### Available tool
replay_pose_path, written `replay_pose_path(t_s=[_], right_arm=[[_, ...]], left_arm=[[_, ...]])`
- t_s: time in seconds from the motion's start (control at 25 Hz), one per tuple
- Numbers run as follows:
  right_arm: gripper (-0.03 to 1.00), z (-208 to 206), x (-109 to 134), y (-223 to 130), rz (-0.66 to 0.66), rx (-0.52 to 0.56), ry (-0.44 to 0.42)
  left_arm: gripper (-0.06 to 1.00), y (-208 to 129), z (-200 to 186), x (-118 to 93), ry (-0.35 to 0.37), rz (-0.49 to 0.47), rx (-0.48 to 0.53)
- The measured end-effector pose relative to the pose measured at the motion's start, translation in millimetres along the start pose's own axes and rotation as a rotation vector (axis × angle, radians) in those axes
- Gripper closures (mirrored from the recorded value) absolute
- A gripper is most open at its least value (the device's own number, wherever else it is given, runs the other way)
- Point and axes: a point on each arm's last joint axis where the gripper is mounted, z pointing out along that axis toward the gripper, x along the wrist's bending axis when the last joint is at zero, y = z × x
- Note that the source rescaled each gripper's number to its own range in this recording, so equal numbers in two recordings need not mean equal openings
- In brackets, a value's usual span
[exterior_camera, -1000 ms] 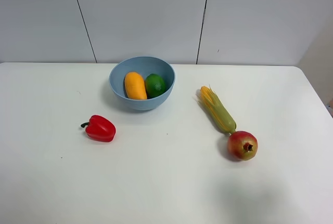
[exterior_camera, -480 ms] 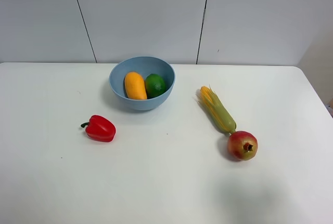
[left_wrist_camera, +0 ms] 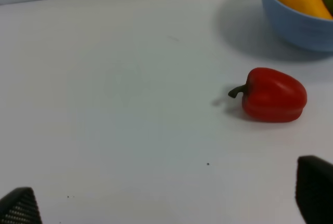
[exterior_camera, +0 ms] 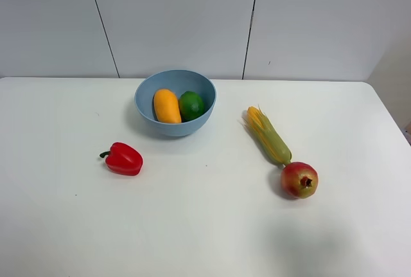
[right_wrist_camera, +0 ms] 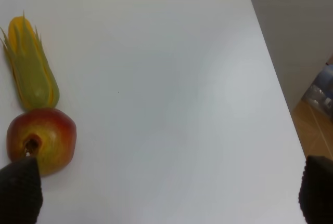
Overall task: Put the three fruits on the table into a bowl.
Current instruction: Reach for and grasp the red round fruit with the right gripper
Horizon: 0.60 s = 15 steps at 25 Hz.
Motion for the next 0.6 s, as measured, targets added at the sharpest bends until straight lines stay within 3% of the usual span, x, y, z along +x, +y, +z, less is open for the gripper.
replay_pose_path(t_s=[0.24, 0.6], right_arm=[[-0.03, 6, 2, 3, 0.008, 0.045, 0.016], [-0.03, 63, 20, 26, 0.114, 0.446, 0.137]], left_arm=[[-0.04, 0, 0, 0, 0.0, 0.0, 0.0], [-0.04, 0, 0, 0, 0.0, 0.0, 0.0]])
